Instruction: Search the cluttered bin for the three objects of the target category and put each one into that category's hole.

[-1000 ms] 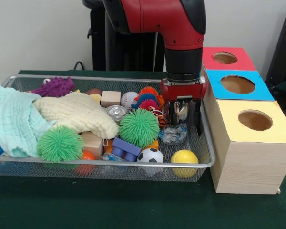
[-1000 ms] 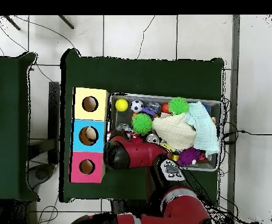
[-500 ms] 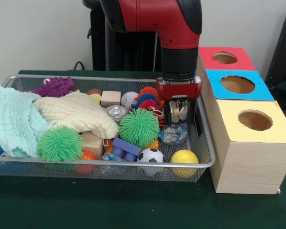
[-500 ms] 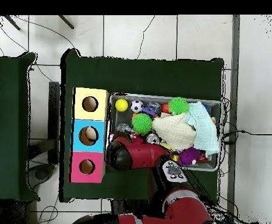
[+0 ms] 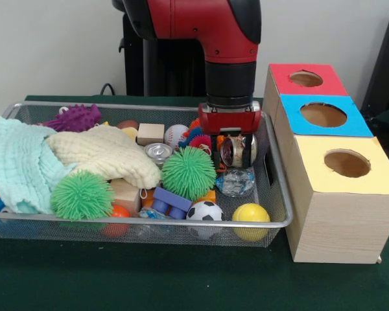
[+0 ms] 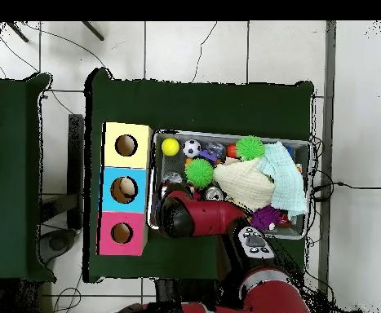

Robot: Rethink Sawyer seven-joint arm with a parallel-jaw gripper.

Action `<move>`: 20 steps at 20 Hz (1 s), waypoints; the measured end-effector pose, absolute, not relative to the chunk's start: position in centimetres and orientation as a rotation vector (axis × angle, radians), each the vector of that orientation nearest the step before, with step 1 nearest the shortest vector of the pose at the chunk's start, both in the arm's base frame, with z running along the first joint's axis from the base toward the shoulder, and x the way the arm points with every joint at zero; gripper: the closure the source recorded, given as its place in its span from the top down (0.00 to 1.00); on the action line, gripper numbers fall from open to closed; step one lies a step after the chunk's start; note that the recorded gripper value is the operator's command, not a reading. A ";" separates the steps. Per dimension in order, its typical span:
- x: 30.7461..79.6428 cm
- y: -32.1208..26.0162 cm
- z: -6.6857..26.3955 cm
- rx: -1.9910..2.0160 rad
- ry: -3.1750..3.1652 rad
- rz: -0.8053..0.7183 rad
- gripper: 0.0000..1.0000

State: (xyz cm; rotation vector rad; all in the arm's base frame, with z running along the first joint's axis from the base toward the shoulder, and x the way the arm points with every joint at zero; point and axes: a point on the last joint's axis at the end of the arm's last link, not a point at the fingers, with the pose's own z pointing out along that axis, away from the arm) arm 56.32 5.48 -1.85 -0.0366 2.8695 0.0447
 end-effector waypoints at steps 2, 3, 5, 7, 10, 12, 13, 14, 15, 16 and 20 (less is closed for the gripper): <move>56.3 5.5 -1.9 -0.037 2.870 0.045 1.00; 56.3 5.5 -1.9 -0.037 2.870 0.045 1.00; 56.3 5.5 -1.9 -0.037 2.870 0.045 1.00; 56.2 5.5 -2.0 -0.038 2.872 0.046 1.00; 56.1 5.6 -2.2 -0.038 2.876 0.048 1.00; 56.0 5.6 -2.3 -0.038 2.879 0.050 1.00; 55.9 5.7 -2.4 -0.038 2.881 0.051 1.00; 55.7 5.7 -2.7 -0.036 2.886 0.054 1.00; 55.7 5.7 -2.7 -0.036 2.886 0.055 1.00; 55.7 5.7 -2.8 -0.035 2.886 0.057 1.00; 55.7 5.7 -3.2 -0.030 2.879 0.063 1.00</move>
